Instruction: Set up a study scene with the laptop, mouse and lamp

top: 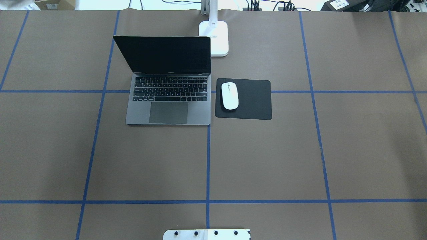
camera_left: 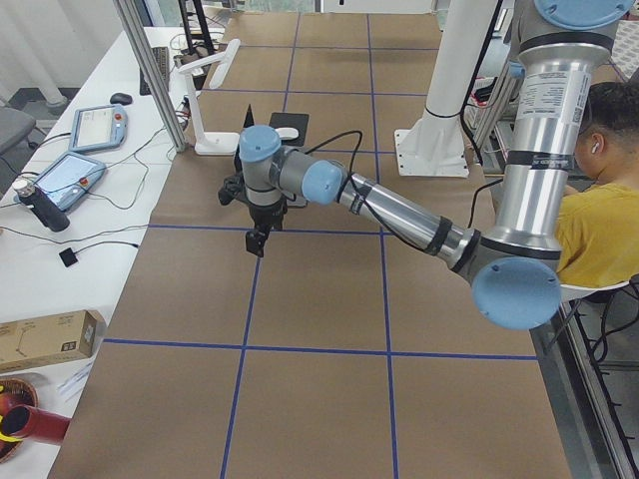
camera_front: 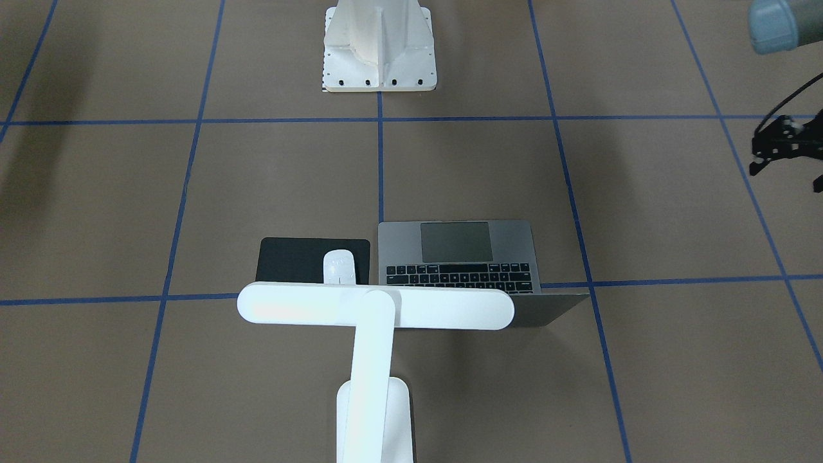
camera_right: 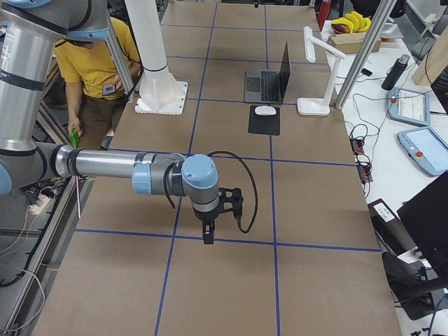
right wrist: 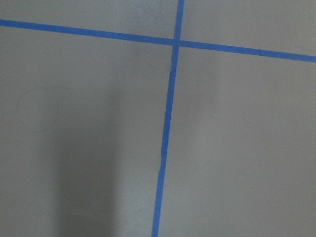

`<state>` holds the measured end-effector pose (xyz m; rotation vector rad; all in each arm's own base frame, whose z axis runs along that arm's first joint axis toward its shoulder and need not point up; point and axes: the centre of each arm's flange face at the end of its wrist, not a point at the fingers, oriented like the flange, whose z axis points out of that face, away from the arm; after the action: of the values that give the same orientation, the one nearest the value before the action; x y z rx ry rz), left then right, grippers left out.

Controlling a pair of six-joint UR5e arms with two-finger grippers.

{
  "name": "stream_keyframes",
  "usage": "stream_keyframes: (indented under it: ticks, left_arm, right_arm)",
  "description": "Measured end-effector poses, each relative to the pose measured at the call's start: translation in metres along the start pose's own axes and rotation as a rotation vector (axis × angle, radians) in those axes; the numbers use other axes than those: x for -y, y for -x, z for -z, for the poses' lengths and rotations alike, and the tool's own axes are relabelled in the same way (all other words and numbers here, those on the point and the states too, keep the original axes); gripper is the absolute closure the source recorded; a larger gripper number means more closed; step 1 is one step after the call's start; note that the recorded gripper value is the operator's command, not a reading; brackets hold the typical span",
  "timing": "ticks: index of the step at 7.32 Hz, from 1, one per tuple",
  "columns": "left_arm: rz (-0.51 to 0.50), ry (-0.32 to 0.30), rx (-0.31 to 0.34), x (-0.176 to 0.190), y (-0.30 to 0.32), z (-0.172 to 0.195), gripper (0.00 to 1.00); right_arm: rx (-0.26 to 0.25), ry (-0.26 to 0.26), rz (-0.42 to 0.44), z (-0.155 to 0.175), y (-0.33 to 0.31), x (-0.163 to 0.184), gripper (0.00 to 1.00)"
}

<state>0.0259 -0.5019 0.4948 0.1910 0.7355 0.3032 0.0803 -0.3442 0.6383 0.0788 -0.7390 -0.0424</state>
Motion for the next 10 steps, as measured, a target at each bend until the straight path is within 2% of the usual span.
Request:
stream_keyframes:
  ticks: [2, 3, 6, 8, 10]
  left_arm:
    - [0.166, 0.007, 0.017, -0.080, 0.080, 0.007, 0.00]
    - [0.223, 0.001, 0.021, -0.106, 0.101, 0.009, 0.00]
    - [0.273, -0.015, 0.025, -0.172, 0.123, -0.013, 0.00]
    - [0.310, -0.033, 0.007, -0.191, 0.123, -0.022, 0.00]
    - [0.315, -0.046, -0.069, -0.190, 0.118, -0.025, 0.00]
  right_arm:
    - [0.009, -0.002, -0.008, 0.000, -0.003, -0.002, 0.00]
    - [0.010, -0.003, -0.008, 0.000, -0.002, -0.001, 0.00]
    - [0.009, -0.017, 0.003, 0.005, 0.002, 0.008, 0.00]
    - [0.009, -0.022, 0.008, 0.007, 0.003, 0.011, 0.00]
    - [0.006, -0.025, 0.011, 0.007, 0.003, 0.008, 0.00]
